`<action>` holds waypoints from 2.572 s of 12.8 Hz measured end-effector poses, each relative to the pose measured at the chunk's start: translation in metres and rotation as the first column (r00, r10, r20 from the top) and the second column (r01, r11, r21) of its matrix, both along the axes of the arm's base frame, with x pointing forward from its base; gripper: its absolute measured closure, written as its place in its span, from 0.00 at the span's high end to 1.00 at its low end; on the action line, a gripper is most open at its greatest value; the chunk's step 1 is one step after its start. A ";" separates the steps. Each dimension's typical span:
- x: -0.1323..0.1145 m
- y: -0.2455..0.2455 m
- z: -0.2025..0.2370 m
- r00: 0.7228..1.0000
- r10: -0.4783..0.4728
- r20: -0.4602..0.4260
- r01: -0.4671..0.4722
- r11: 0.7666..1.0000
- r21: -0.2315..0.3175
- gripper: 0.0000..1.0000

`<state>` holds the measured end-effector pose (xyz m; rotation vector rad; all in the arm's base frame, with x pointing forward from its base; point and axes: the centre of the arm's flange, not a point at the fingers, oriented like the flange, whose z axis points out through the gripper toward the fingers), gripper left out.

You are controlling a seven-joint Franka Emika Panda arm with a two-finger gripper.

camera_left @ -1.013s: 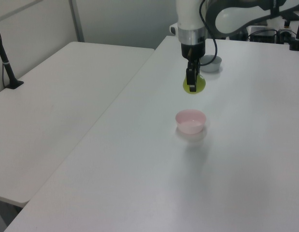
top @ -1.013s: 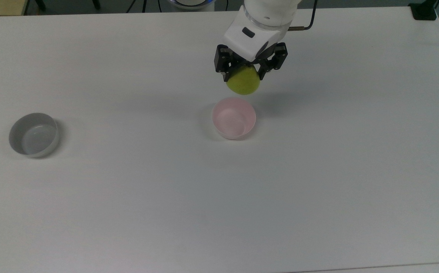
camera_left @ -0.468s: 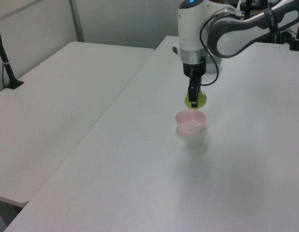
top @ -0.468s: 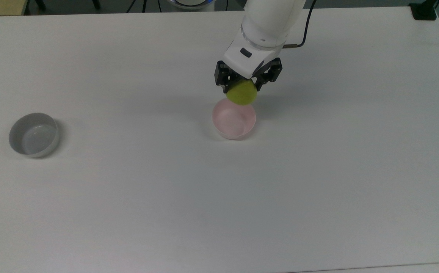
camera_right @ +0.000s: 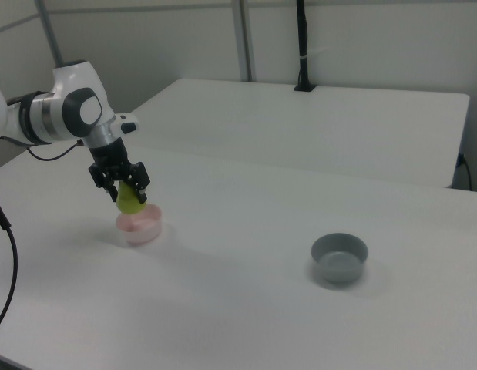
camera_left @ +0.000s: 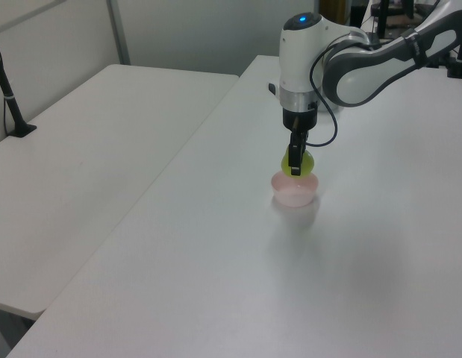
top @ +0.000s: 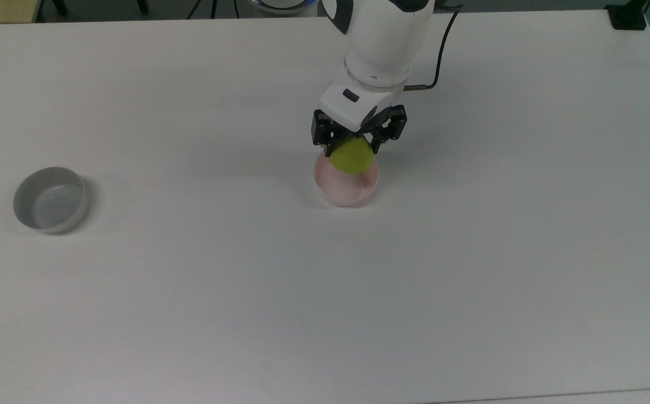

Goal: Place the pear in the bowl

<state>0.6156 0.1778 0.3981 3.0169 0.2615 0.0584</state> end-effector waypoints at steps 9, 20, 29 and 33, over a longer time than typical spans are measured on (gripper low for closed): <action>0.013 -0.014 -0.034 1.000 -0.019 0.017 0.019 1.000 0.008 0.83; 0.012 -0.012 -0.049 0.999 -0.039 -0.001 0.039 0.999 0.003 0.85; 0.013 -0.011 -0.042 0.998 -0.061 0.011 0.061 0.998 0.008 1.00; 0.005 -0.026 0.013 0.996 -0.091 0.001 0.091 0.996 -0.004 1.00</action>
